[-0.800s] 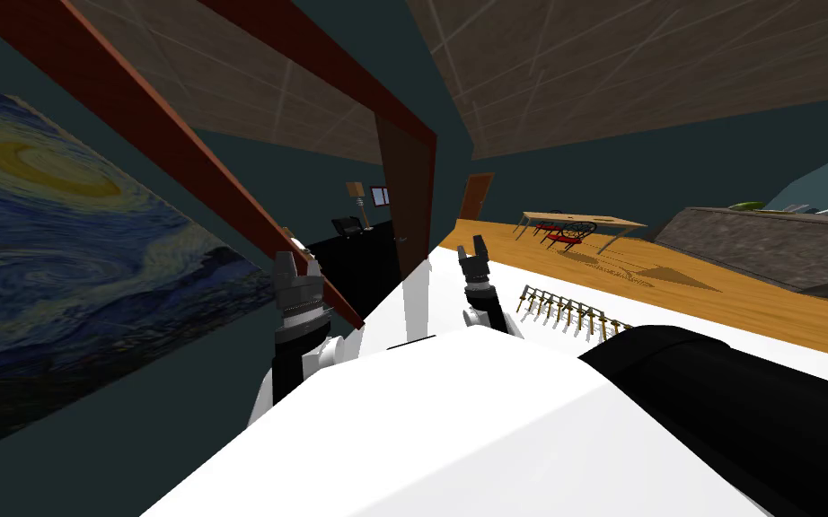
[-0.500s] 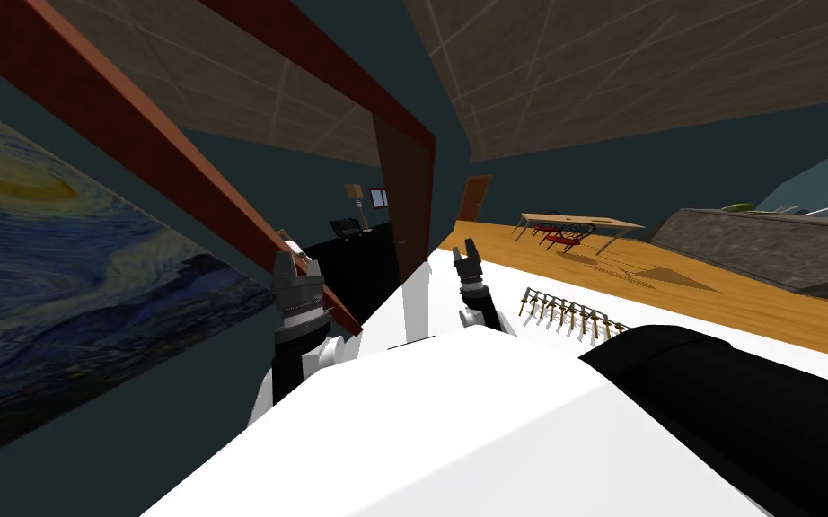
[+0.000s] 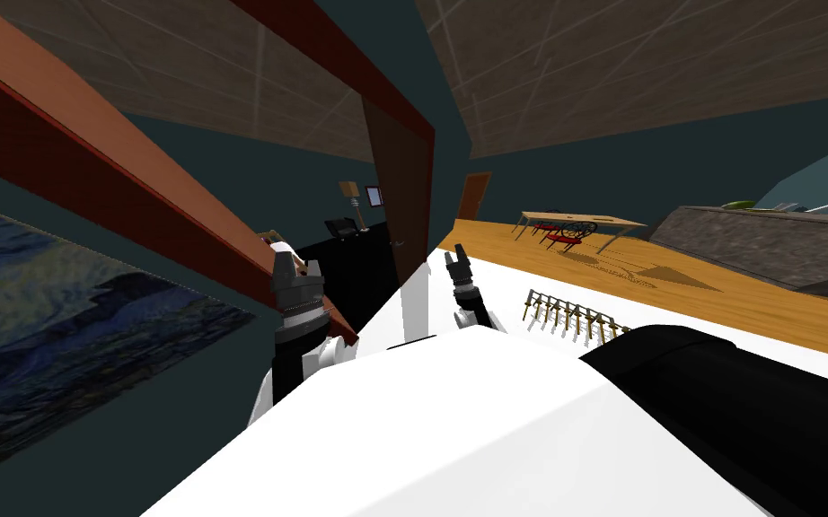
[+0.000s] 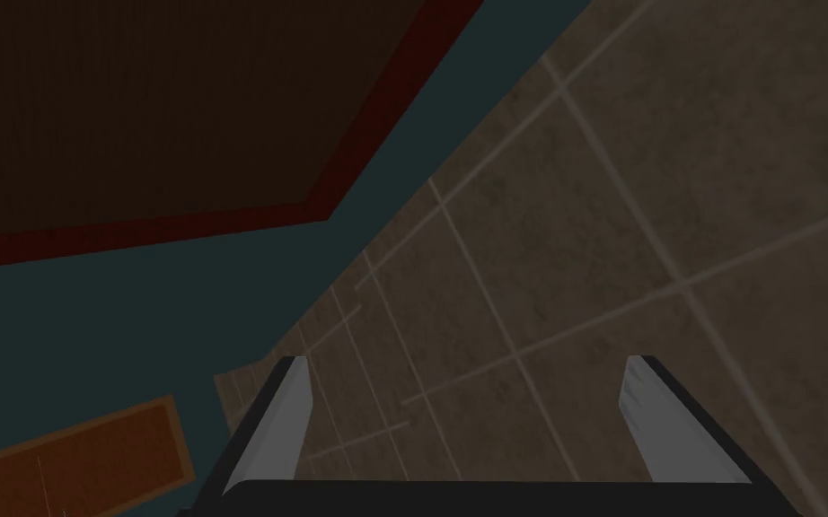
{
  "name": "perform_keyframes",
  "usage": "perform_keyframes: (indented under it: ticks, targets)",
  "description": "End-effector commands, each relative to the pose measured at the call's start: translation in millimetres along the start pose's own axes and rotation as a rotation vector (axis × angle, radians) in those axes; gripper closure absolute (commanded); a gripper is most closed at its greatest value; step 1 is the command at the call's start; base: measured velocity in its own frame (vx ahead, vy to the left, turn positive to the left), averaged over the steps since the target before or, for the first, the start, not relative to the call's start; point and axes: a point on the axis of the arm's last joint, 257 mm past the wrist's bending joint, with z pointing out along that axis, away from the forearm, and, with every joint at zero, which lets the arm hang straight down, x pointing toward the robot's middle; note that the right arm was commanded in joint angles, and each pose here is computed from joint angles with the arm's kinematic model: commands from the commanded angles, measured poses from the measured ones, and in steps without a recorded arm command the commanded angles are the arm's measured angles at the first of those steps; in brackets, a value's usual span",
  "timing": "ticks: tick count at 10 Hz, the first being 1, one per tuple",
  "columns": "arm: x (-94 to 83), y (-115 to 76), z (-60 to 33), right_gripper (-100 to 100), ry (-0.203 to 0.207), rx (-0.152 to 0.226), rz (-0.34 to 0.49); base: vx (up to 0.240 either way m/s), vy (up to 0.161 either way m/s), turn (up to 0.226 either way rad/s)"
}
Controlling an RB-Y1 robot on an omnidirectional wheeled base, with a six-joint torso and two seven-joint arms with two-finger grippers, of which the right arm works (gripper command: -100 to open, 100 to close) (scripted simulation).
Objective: Push the door open
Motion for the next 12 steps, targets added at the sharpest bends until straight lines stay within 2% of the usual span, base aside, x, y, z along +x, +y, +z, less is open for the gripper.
perform_keyframes:
  ticks: [1, 6, 8, 12]
  targets:
    - [14.0, -12.1, -1.9, -100, 0.022, 0.016, 0.032, 0.189, -0.022, -0.053]
    - [47.5, -40.4, -8.5, -100, 0.077, 0.058, 0.103, 0.152, -0.032, -0.036]
    - [69.5, -56.6, -14.2, -100, 0.113, 0.085, 0.146, 0.162, -0.018, -0.044]
    - [100.7, -77.1, -23.9, -100, 0.165, 0.123, 0.201, 0.142, -0.028, -0.043]
